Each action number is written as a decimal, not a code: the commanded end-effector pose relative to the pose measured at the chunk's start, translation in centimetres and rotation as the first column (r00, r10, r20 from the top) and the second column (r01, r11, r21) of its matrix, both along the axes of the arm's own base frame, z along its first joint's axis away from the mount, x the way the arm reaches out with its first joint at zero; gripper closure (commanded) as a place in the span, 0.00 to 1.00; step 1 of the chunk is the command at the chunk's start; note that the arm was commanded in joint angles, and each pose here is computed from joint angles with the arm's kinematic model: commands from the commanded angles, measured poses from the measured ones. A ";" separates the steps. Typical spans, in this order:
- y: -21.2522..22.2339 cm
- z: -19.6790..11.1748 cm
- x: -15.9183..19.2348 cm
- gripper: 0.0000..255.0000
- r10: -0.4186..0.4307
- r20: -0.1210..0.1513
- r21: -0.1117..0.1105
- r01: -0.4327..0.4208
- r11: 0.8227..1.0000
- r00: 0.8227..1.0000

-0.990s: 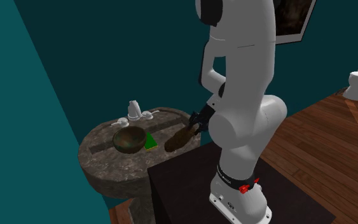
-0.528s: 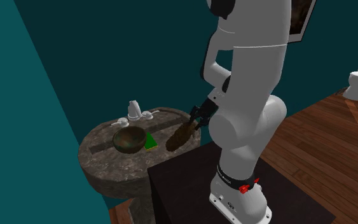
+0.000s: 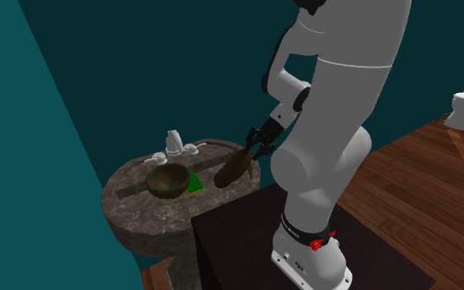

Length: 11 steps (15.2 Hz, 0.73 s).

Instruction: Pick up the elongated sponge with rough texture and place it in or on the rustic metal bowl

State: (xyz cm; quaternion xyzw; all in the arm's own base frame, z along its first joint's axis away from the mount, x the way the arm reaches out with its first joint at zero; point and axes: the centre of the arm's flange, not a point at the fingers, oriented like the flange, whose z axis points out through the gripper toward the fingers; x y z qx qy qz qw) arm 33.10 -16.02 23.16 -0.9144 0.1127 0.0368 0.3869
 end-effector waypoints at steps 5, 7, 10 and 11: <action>0.0 3.2 0.0 1.00 0.000 0.000 0.000 0.000 1.000 1.000; 0.0 4.2 0.0 1.00 0.000 0.000 0.000 0.000 1.000 1.000; 0.0 5.8 0.0 1.00 0.000 0.000 0.000 0.000 1.000 1.000; 0.0 6.4 0.0 1.00 0.000 0.000 0.000 0.000 1.000 1.000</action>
